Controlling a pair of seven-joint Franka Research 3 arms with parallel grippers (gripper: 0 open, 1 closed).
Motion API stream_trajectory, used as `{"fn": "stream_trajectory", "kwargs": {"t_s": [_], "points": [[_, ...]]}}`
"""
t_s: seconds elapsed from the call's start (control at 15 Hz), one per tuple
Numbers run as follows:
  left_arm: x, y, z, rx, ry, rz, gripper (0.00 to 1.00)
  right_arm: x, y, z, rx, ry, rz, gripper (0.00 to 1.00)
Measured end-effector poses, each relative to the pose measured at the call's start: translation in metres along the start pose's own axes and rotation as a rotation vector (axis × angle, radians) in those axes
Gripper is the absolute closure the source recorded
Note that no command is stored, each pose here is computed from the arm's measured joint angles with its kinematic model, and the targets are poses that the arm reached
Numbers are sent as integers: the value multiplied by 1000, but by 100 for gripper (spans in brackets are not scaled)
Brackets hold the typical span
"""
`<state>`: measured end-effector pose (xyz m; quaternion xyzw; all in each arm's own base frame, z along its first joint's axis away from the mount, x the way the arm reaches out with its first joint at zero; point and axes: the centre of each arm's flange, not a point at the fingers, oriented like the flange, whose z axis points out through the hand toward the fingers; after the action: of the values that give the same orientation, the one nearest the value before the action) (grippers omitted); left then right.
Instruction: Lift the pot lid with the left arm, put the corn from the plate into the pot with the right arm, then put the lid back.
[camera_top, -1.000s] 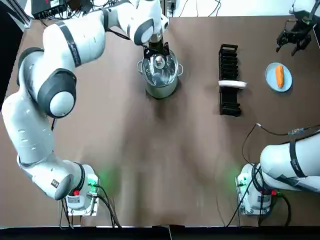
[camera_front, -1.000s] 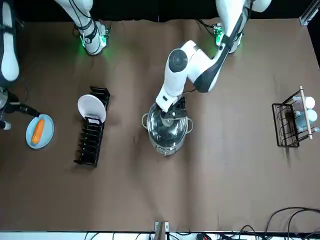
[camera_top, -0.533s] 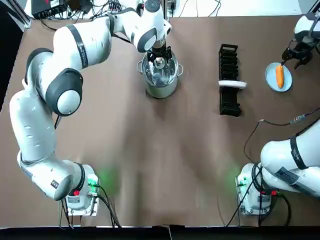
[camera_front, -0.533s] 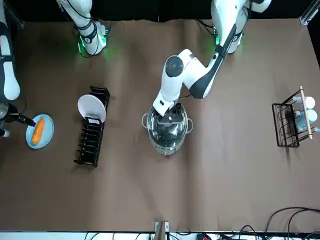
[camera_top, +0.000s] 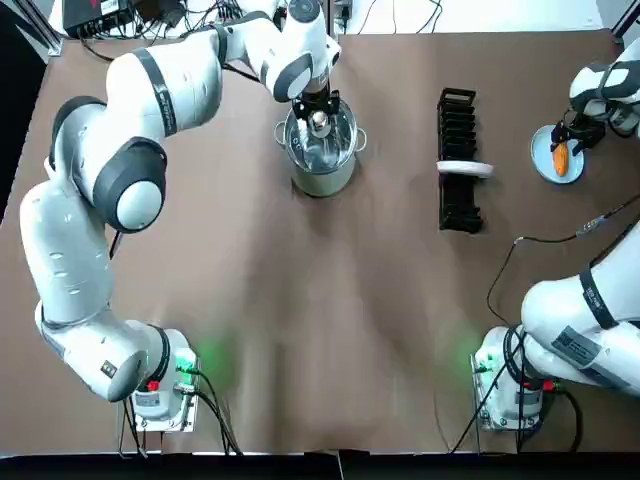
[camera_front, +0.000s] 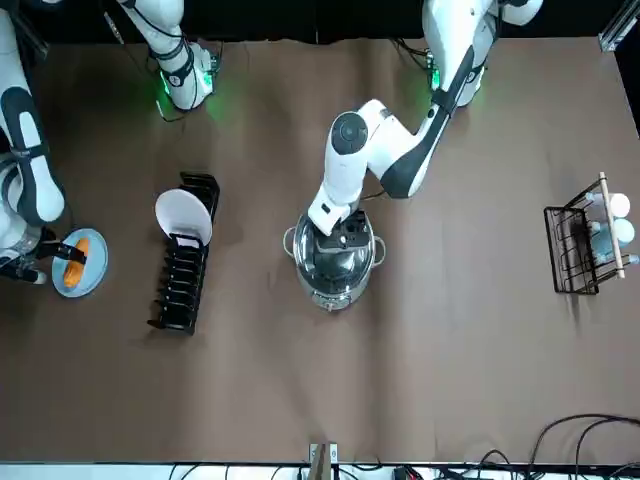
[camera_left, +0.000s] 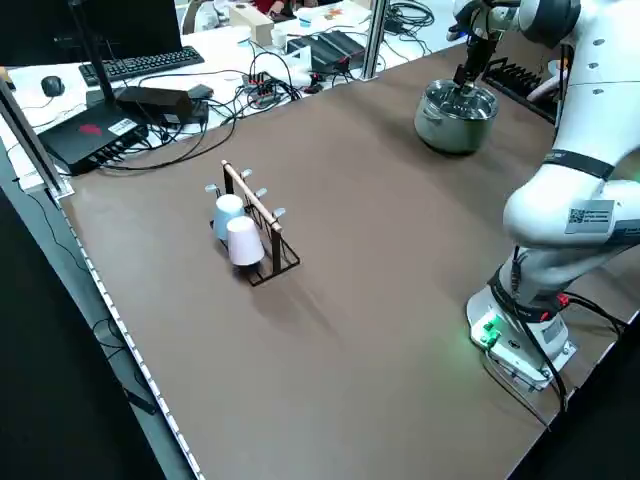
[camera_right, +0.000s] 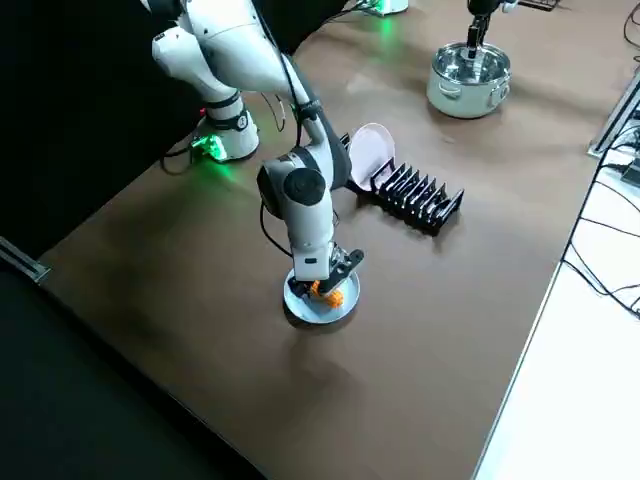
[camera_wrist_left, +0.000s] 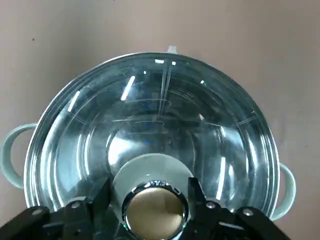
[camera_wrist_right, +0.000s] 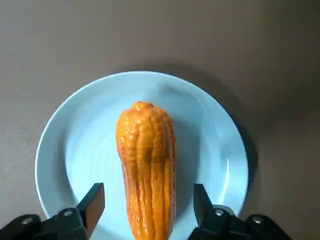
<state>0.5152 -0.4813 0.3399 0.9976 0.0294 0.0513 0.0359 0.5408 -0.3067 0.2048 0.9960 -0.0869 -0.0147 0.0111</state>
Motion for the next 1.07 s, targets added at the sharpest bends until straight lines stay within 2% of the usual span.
{"fn": "stream_trajectory", "kwargs": {"t_s": [0.13,0.27,0.4,0.6,1.07], "points": [[0,0,0,3,1,-1,32,2,-1,5,-1,6,-36,20],[-1,0,-1,6,1,-7,33,4,1,4,-4,10,-51,38],[-2,1,-3,5,3,-12,33,6,3,3,-6,14,-63,41],[-13,7,-11,35,-17,-28,33,7,2,4,-5,13,-67,57],[-15,8,-15,41,-17,-46,38,19,-15,-9,-2,21,-100,60]]}}
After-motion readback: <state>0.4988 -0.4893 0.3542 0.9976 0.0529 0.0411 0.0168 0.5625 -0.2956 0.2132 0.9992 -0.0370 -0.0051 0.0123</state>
